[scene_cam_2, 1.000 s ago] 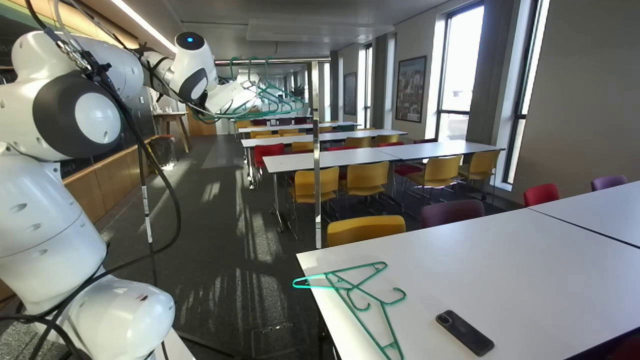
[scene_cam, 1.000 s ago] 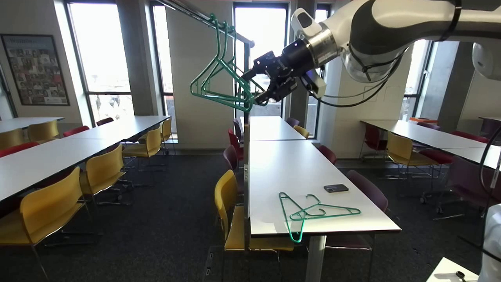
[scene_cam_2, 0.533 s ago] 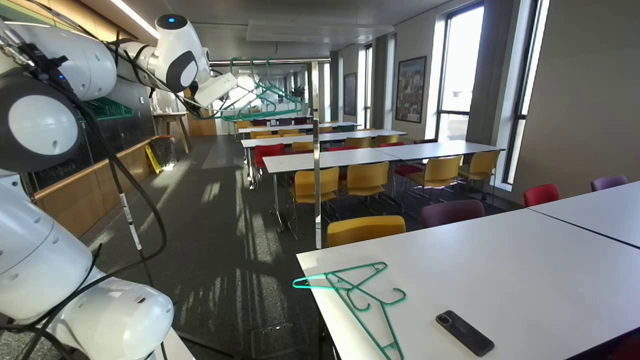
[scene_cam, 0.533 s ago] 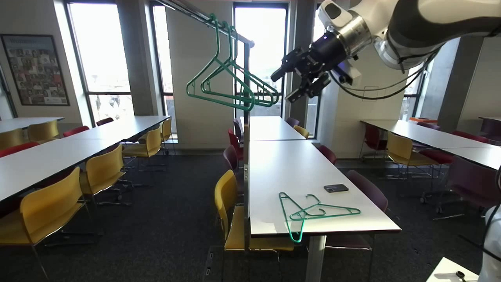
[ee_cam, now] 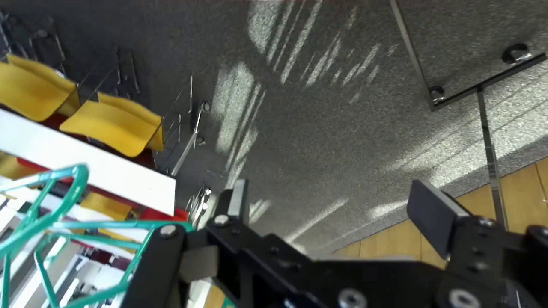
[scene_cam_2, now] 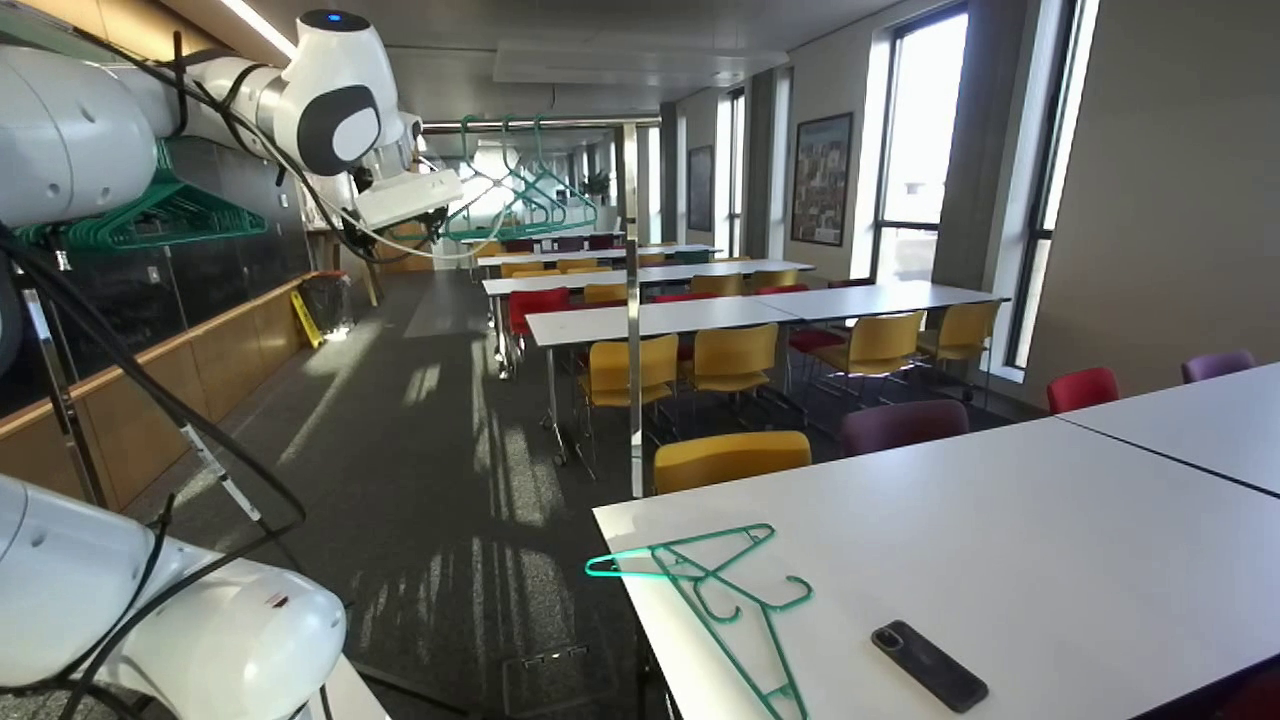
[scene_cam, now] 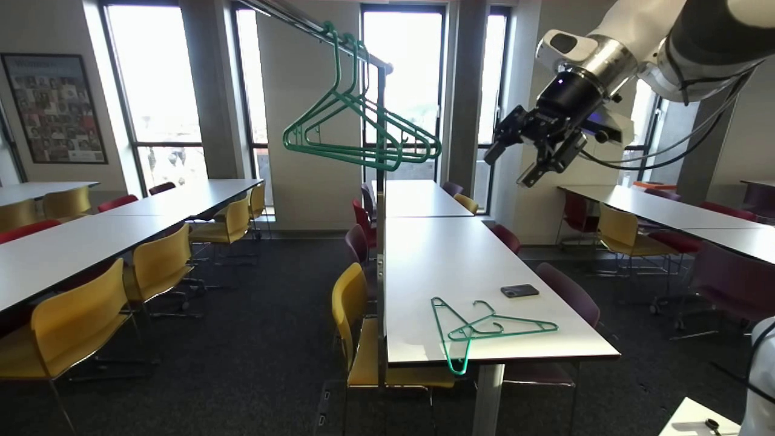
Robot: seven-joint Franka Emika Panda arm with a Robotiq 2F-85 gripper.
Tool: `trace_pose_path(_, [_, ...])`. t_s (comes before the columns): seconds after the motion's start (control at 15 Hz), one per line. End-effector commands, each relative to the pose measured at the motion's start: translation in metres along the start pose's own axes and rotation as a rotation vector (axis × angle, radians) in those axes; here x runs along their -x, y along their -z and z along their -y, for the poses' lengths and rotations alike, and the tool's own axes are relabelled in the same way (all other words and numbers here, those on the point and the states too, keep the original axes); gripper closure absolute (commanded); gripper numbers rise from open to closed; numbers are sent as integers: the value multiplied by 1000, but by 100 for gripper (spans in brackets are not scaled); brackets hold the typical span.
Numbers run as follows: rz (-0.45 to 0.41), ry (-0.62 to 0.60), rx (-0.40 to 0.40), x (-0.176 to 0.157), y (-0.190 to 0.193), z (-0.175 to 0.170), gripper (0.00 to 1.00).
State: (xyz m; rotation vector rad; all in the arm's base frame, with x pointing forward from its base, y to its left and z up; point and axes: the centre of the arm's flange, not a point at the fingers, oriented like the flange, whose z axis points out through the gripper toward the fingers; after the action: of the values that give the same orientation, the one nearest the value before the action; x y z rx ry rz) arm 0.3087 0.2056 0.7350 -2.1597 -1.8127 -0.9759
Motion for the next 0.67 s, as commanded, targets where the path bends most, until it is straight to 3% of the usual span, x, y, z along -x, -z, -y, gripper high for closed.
trace_pose_path(0.0, [129, -158, -28, 55, -5, -9, 0])
trace_pose_path(0.6, [572, -447, -4, 203, -81, -80, 0])
